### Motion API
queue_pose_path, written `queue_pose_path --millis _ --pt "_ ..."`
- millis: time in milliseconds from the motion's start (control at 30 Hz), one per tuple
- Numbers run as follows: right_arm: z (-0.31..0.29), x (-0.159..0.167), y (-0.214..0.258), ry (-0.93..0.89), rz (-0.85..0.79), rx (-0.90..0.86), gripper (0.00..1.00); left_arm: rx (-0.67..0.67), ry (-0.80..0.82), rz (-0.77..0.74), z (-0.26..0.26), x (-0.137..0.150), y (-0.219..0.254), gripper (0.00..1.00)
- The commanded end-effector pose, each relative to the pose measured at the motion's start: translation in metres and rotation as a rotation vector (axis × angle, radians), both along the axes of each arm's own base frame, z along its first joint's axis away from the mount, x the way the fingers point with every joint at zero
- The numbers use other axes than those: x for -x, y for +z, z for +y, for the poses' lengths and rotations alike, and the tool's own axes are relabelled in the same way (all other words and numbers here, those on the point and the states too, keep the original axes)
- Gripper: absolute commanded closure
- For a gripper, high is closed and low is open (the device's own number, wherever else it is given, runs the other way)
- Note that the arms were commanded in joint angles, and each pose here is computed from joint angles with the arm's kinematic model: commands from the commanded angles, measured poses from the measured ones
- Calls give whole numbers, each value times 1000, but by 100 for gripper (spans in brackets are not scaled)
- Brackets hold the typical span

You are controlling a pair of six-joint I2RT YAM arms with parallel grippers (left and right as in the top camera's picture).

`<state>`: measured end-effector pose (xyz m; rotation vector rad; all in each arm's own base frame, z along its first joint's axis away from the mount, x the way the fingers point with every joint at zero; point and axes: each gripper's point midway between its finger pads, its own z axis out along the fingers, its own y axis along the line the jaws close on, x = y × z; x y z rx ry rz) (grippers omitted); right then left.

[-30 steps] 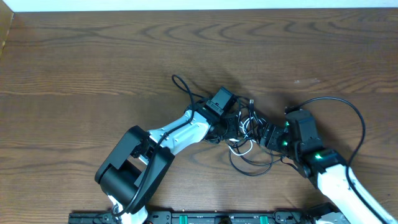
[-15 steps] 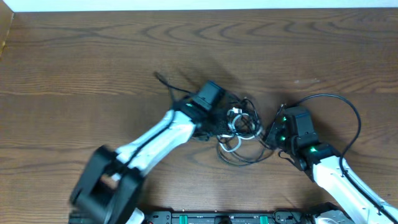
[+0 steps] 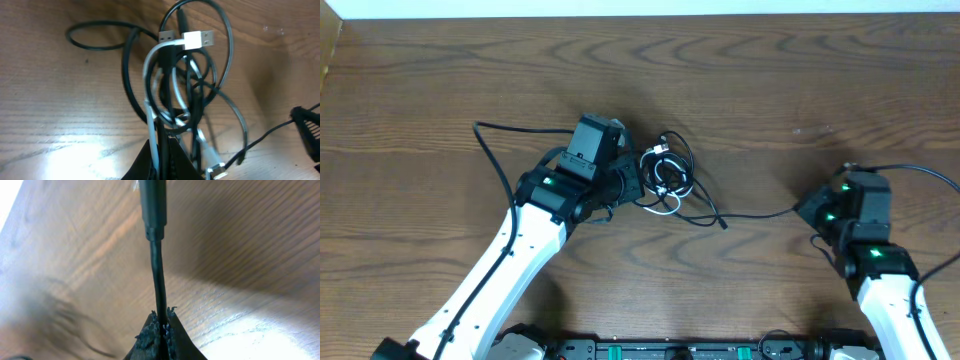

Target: Untangle cables

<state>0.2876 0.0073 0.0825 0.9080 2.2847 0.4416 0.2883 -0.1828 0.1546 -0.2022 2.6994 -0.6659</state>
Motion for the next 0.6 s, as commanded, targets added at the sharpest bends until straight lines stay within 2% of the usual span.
queue_pose_path --millis 0,167,333,567 --pt "-12 -3 14 -57 -44 -61 99 -59 26 -42 15 -2 6 92" --pt "-32 -2 21 -123 -71 -88 99 -62 38 -63 21 2 15 93" --pt "-38 -3 26 -166 -93 -192 99 -26 91 -141 38 1 42 92" --pt "-55 -2 26 -201 -101 -157 99 22 184 -267 70 10 85 92"
